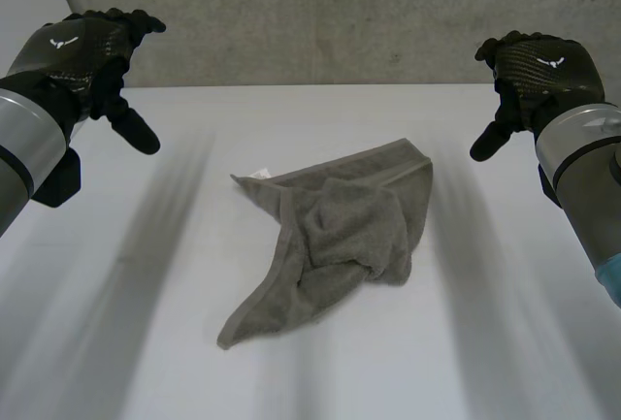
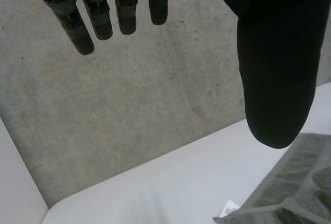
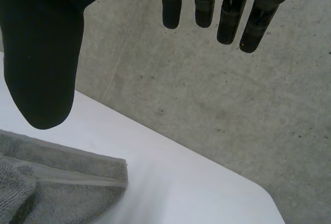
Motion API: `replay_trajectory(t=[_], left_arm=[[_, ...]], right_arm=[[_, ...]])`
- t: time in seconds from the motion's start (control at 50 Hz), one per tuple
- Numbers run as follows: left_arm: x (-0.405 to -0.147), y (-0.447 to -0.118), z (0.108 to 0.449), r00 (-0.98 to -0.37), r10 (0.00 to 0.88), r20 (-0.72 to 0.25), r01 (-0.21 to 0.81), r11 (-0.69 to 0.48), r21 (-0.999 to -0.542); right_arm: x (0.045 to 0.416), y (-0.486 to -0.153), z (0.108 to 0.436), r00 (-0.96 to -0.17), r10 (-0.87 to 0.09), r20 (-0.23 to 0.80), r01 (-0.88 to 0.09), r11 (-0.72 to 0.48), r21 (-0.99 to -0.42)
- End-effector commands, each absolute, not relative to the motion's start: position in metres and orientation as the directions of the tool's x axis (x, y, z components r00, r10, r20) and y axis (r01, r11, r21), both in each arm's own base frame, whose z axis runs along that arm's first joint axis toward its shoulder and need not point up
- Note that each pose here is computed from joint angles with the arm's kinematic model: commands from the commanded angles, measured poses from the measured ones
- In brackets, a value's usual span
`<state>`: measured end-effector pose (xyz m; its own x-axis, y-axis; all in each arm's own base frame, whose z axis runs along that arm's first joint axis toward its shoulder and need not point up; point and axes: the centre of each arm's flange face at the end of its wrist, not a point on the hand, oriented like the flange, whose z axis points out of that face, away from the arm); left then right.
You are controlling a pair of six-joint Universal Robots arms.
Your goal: Fold the laundry
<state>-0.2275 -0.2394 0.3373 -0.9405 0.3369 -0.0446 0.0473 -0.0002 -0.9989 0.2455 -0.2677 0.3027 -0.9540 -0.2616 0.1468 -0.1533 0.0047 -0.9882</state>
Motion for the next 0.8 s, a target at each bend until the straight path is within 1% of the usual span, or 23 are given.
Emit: replay_trajectory(t=[0.02,0.16,0.24,0.42,0.46,0.48,0.52,0.54,0.56,0.58,0.62,0.64,0.68,0.7,0.74,0.76,0.78,0.8], left_arm=[[-0.23,-0.239,0.336,-0.938,0.346,-0.034,0.038,0.006,-0.999],[-0.234,-0.24,0.33,-0.932,0.361,-0.032,0.044,0.024,-0.999],[-0.235,-0.241,0.326,-0.932,0.361,-0.032,0.049,0.037,-0.998],[-0.241,-0.247,0.307,-0.926,0.377,-0.031,0.068,0.086,-0.994],[-0.252,-0.25,0.294,-0.915,0.403,-0.03,0.083,0.114,-0.99],[-0.252,-0.25,0.294,-0.915,0.403,-0.03,0.083,0.114,-0.99],[-0.271,-0.253,0.275,-0.894,0.447,-0.03,0.103,0.14,-0.985],[-0.271,-0.253,0.275,-0.894,0.447,-0.03,0.103,0.14,-0.985],[-0.284,-0.254,0.263,-0.88,0.475,-0.03,0.117,0.155,-0.981],[-0.284,-0.254,0.263,-0.879,0.475,-0.03,0.117,0.155,-0.981],[-0.305,-0.256,0.234,-0.854,0.519,-0.033,0.153,0.19,-0.97],[-0.305,-0.256,0.234,-0.854,0.519,-0.033,0.153,0.19,-0.97],[-0.322,-0.258,0.207,-0.834,0.55,-0.038,0.188,0.219,-0.958],[-0.322,-0.258,0.206,-0.834,0.551,-0.038,0.188,0.219,-0.958],[-0.338,-0.257,0.182,-0.81,0.585,-0.044,0.218,0.23,-0.949],[-0.339,-0.257,0.182,-0.81,0.585,-0.044,0.218,0.23,-0.949],[-0.347,-0.256,0.172,-0.8,0.599,-0.046,0.225,0.229,-0.947],[-0.347,-0.256,0.172,-0.8,0.599,-0.046,0.225,0.229,-0.947]], right_arm=[[0.243,-0.271,0.303,-0.956,-0.254,0.147,-0.153,0.005,-0.988],[0.239,-0.273,0.308,-0.957,-0.239,0.164,-0.164,-0.017,-0.986],[0.235,-0.276,0.315,-0.961,-0.217,0.171,-0.161,-0.065,-0.985],[0.235,-0.274,0.322,-0.956,-0.224,0.187,-0.167,-0.103,-0.98],[0.235,-0.273,0.319,-0.945,-0.228,0.233,-0.216,-0.096,-0.972],[0.235,-0.273,0.319,-0.945,-0.228,0.233,-0.217,-0.096,-0.972],[0.236,-0.271,0.309,-0.923,-0.253,0.291,-0.28,-0.08,-0.957],[0.236,-0.271,0.309,-0.923,-0.253,0.291,-0.28,-0.08,-0.957],[0.237,-0.268,0.301,-0.908,-0.274,0.318,-0.31,-0.072,-0.948],[0.237,-0.268,0.301,-0.908,-0.274,0.318,-0.311,-0.072,-0.948],[0.237,-0.264,0.286,-0.88,-0.313,0.356,-0.358,-0.055,-0.932],[0.237,-0.264,0.286,-0.88,-0.313,0.356,-0.358,-0.054,-0.932],[0.237,-0.26,0.27,-0.854,-0.357,0.378,-0.395,-0.028,-0.918],[0.237,-0.26,0.27,-0.854,-0.358,0.379,-0.395,-0.028,-0.918],[0.228,-0.261,0.254,-0.845,-0.376,0.382,-0.418,0.016,-0.908],[0.228,-0.261,0.254,-0.844,-0.376,0.382,-0.418,0.016,-0.908],[0.225,-0.262,0.247,-0.841,-0.389,0.375,-0.421,0.035,-0.907],[0.225,-0.262,0.247,-0.841,-0.389,0.375,-0.421,0.035,-0.907]])
